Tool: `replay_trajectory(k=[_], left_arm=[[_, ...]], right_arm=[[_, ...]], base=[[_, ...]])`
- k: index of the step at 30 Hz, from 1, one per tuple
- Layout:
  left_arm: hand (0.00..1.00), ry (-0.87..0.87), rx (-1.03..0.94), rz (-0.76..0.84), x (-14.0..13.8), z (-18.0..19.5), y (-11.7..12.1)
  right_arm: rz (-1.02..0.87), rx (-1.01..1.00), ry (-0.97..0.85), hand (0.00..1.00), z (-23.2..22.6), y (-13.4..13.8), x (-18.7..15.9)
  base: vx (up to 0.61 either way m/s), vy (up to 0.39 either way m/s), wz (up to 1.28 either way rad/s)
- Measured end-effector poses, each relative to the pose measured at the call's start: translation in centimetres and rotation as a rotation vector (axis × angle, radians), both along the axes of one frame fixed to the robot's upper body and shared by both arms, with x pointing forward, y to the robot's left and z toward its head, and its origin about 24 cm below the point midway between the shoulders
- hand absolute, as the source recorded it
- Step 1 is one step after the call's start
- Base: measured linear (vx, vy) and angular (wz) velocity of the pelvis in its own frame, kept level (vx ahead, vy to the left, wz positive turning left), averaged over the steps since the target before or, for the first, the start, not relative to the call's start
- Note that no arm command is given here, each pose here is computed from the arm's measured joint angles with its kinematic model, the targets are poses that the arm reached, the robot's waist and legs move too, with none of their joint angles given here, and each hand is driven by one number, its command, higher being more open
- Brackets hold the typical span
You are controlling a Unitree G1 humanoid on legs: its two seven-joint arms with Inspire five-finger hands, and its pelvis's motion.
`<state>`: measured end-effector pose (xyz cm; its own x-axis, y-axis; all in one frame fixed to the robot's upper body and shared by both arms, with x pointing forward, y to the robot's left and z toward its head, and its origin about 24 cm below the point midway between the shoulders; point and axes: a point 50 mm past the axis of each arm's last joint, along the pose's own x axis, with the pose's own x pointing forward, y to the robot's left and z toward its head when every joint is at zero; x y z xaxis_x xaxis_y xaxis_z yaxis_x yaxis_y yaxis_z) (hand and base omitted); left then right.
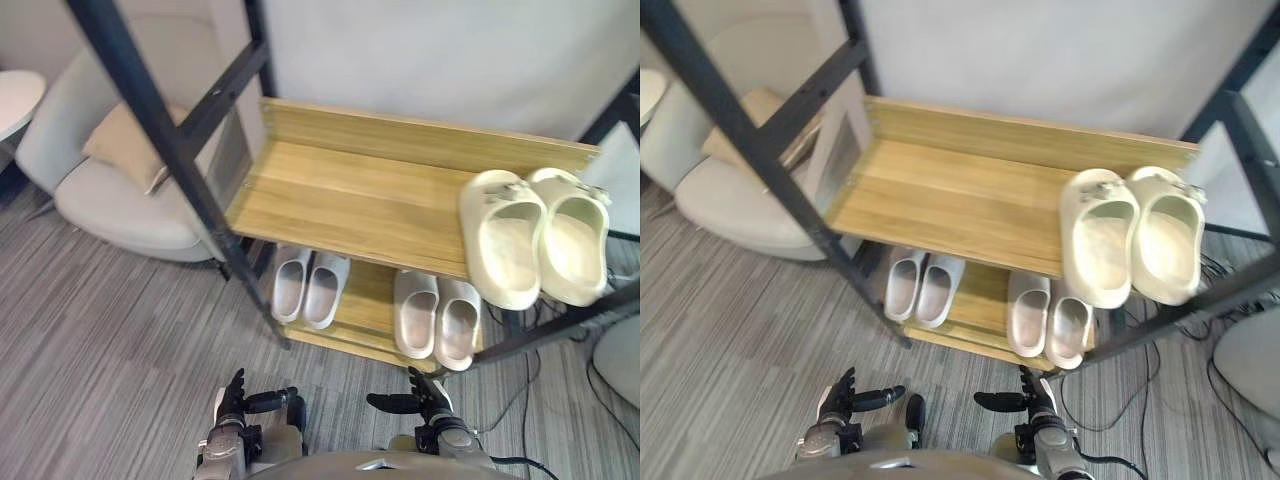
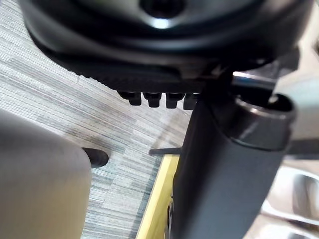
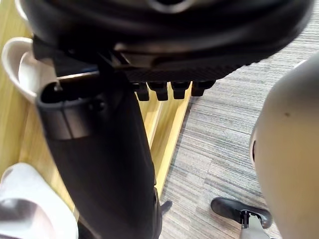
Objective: Organize the slippers on the shoe rack
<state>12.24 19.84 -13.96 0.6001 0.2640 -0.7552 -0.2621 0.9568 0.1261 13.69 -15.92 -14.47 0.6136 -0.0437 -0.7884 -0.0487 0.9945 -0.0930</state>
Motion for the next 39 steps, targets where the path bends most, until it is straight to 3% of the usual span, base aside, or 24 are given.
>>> replay_trajectory(k=[3,8,12,20,27,39], left_arm=[[1.00,-0.039,-0.019,-0.005,1.2,0.3,-1.1],[1.00,-0.038,-0.038,-0.035,1.4,0.1,-2.0],[1.00,-0.067,-0.017,-0.056,2.4,0.5,-1.4],[1.00,0.008,0.045,-0.153,1.2,-0.1,-0.6],[1.00,0.041,0.043,-0.197,0.5,-0.6,-1.3],[1.00,0.034,0.040,-0.129,0.7,-0.5,-0.5]], right_arm=[[0.015,0.012,-0.065,1.00,0.9,0.5,2.3],[-0.020,0.024,-0.097,1.00,1.3,0.5,3.4],[-0.098,0.036,-0.106,1.00,1.3,-0.1,2.8],[-0.139,0.064,-0.055,1.00,0.5,0.2,0.3],[-0.099,0.103,-0.037,1.00,0.3,1.8,0.5],[0.031,0.099,-0.058,1.00,0.8,2.9,1.6]], base=[[-0.11,-0.109,0.47],[-0.12,-0.113,0.92],[-0.09,-0.048,1.05],[-0.02,0.143,1.11],[-0.04,0.103,0.56],[-0.02,0.053,0.83]])
